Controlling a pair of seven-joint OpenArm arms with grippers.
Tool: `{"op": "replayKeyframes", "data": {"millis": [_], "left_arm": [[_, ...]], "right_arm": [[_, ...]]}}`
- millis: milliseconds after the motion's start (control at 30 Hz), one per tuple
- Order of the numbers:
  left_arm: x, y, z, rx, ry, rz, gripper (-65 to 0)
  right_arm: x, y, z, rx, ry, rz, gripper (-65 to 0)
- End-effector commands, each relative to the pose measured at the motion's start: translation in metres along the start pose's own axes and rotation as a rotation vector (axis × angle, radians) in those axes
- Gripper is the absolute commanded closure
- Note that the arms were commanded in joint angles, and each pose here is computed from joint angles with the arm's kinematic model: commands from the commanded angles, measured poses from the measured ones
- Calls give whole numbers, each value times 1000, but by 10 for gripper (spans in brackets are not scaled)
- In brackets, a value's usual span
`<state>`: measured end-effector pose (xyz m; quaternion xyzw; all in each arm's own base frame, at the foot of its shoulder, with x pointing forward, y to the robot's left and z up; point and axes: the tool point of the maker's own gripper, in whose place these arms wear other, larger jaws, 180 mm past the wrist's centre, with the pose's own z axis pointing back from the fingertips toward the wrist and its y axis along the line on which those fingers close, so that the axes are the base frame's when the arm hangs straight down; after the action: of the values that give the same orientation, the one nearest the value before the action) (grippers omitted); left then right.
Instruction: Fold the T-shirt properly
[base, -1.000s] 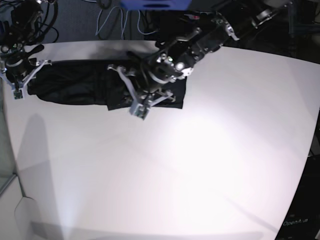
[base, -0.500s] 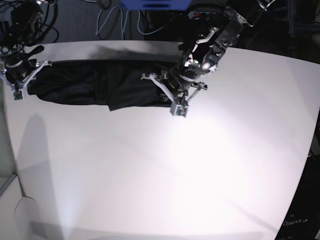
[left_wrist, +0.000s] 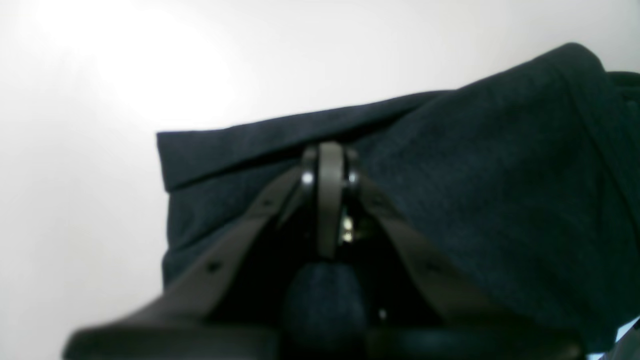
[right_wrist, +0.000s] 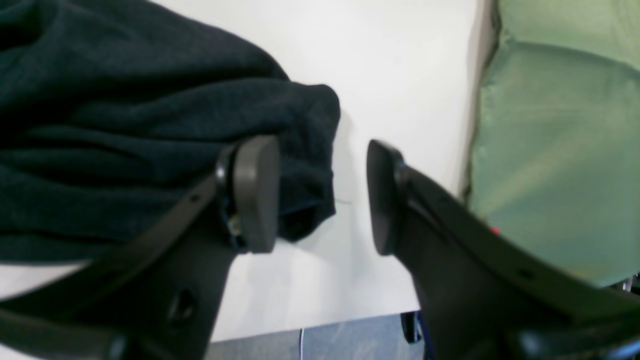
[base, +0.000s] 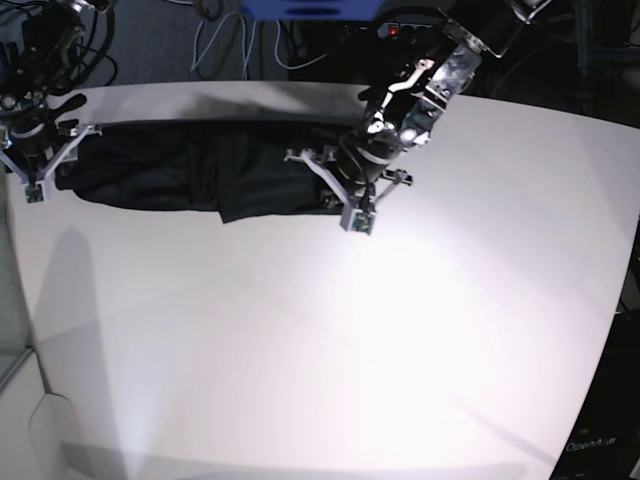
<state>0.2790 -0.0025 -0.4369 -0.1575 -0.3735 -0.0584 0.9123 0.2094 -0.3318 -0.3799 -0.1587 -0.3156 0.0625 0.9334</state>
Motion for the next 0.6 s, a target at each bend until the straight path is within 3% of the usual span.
{"op": "replayKeyframes", "data": {"millis": [0, 333, 567], "left_arm": [[-20, 19, 0, 57, 81, -4, 0], [-20, 24, 2, 63, 81, -9, 0], [-22, 25, 2, 65, 86, -8, 0]], "right_arm": [[12, -10, 4, -26, -38, 8, -298], [12, 3, -17, 24, -33, -62, -298], [13, -22, -14, -41, -50, -143, -308]]}}
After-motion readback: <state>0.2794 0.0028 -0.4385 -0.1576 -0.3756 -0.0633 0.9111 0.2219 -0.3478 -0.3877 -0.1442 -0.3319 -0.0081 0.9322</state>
